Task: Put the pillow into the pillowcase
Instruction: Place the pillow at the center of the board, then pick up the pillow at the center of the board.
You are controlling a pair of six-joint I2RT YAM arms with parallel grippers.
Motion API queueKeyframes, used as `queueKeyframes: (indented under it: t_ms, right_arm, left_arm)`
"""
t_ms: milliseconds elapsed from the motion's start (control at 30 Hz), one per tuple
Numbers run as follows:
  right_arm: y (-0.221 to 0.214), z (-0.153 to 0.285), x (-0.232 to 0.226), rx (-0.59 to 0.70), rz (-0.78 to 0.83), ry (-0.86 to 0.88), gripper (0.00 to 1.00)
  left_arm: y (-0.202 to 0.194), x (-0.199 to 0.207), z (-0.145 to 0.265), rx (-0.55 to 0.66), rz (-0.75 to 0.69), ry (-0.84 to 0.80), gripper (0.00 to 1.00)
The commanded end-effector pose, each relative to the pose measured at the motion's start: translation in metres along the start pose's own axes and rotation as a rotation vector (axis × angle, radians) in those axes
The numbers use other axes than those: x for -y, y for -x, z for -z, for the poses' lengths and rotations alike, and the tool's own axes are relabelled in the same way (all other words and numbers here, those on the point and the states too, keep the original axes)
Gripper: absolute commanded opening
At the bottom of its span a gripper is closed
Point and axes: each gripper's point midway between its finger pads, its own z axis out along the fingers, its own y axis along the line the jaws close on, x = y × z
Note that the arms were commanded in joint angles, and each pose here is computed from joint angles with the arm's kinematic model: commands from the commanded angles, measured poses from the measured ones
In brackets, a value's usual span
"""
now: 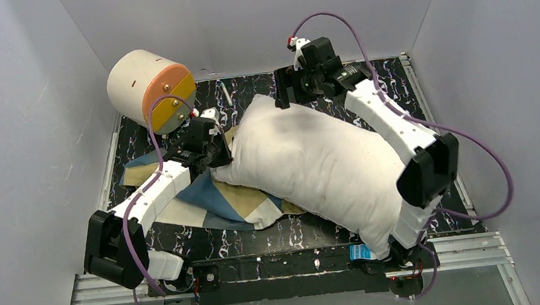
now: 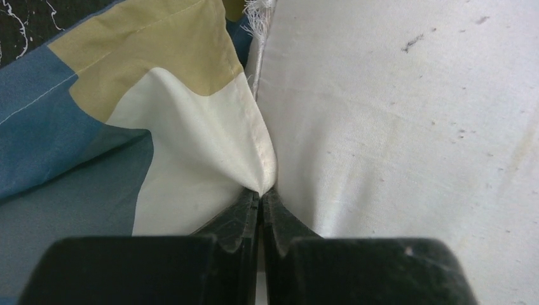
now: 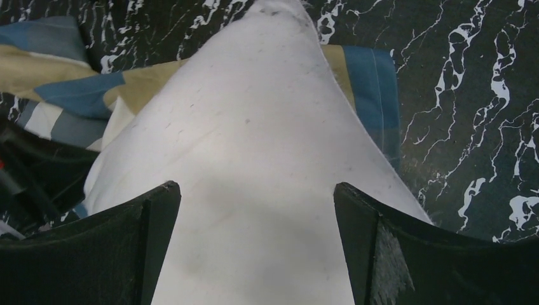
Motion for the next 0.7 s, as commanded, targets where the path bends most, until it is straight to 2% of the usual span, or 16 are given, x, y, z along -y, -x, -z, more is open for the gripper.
queueKeyframes:
  t_ms: [0,200,300,333,367,400,433,467,500,667]
  right_arm:
    - [0.019,-0.027,0.009,-0.02,-0.081,0.05,0.98]
    - [-0.03,-0.088,0.012,-0.21,-0.11,0.094,0.99]
    - [-0.056,-0.099,0.0,-0.267,-0.062,0.193,0.88]
    - [-0.059,-0.098,-0.005,-0.273,-0.021,0.225,0.81]
    - [-0.058,-0.094,-0.005,-0.268,0.013,0.235,0.62]
    - [-0.055,-0.089,-0.003,-0.257,0.05,0.225,0.38]
    - [-0.049,-0.083,0.002,-0.233,0.096,0.198,0.21]
    - [-0.042,-0.076,0.008,-0.208,0.138,0.168,0.08]
    - [-0.033,-0.068,0.016,-0.179,0.196,0.131,0.01]
    - [0.021,-0.019,0.052,-0.046,0.428,-0.079,0.01]
  left_arm:
    - [-0.011,0.016,0.013,-0.031,0.014,-0.087,0.0]
    - [-0.013,0.008,0.012,-0.018,0.022,-0.051,0.0]
    - [-0.011,0.008,0.012,-0.02,0.021,-0.046,0.0]
    - [-0.01,0.008,0.013,-0.02,0.021,-0.042,0.0]
    - [-0.009,0.007,0.014,-0.019,0.021,-0.036,0.0]
    - [-0.007,0.007,0.014,-0.019,0.021,-0.029,0.0]
    - [-0.005,0.007,0.015,-0.017,0.021,-0.024,0.0]
    - [-0.004,0.006,0.015,-0.016,0.023,-0.015,0.0]
    - [-0.004,0.005,0.015,-0.017,0.025,-0.007,0.0]
    - [-0.005,0.008,0.015,-0.03,0.041,-0.019,0.0]
